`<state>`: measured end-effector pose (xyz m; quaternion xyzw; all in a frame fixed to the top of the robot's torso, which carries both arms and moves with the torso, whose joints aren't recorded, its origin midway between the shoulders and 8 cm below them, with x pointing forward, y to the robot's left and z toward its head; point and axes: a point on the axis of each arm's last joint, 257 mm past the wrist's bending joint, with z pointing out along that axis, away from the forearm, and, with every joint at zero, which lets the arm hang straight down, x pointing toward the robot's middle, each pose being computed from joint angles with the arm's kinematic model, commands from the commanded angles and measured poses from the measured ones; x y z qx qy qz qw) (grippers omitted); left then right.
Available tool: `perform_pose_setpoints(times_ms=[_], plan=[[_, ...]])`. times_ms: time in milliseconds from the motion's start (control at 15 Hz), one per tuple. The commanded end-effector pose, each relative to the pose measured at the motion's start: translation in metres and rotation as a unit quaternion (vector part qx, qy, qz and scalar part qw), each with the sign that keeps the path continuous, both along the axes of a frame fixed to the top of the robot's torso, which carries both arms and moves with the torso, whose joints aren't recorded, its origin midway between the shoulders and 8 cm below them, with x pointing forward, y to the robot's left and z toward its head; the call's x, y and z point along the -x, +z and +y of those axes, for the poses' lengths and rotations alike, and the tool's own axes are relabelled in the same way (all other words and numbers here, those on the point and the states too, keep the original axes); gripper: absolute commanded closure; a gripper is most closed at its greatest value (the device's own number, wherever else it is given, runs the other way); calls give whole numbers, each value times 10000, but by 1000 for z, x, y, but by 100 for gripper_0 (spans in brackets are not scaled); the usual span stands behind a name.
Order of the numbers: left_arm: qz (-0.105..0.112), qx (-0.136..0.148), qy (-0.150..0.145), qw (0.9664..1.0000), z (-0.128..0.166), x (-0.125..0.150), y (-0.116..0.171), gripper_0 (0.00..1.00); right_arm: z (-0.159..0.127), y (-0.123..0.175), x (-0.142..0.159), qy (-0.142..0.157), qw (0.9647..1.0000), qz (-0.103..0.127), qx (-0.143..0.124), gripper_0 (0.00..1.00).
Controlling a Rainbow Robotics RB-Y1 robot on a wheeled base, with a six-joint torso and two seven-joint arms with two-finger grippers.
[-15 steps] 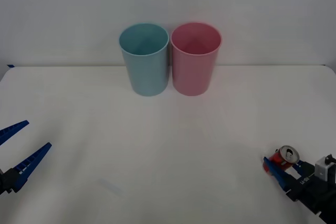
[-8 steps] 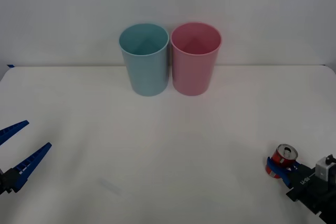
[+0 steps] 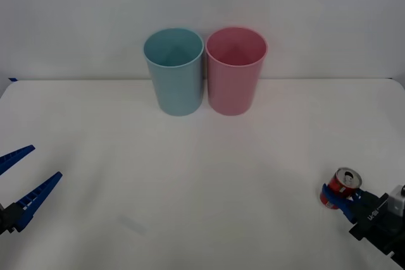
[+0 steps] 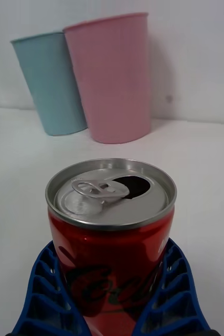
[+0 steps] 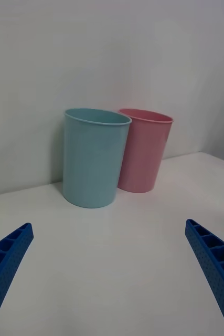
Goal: Grasp the object on the table and drop it into the matching bin: aluminum can to the light blue bin, PET bottle to the pink bin.
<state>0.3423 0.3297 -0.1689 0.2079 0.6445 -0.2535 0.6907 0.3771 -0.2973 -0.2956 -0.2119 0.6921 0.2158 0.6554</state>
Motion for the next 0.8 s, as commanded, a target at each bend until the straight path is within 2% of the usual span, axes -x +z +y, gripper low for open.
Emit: perform_pose_setpoints(times_ms=[67,400,467,667,800], plan=[[0,0,0,10000,0,0,0,0,7,20,3,231,9995,-231,-10,100],[0,0,0,10000,0,0,0,0,32,58,11,799,9947,-650,-6,100],[0,0,0,10000,0,0,0,0,39,69,14,951,9926,-751,-14,100],[0,0,0,10000,0,0,0,0,61,93,23,1371,9870,-820,-198,100],[0,0,0,10000,0,0,0,0,78,108,25,1621,9819,-975,-84,100]])
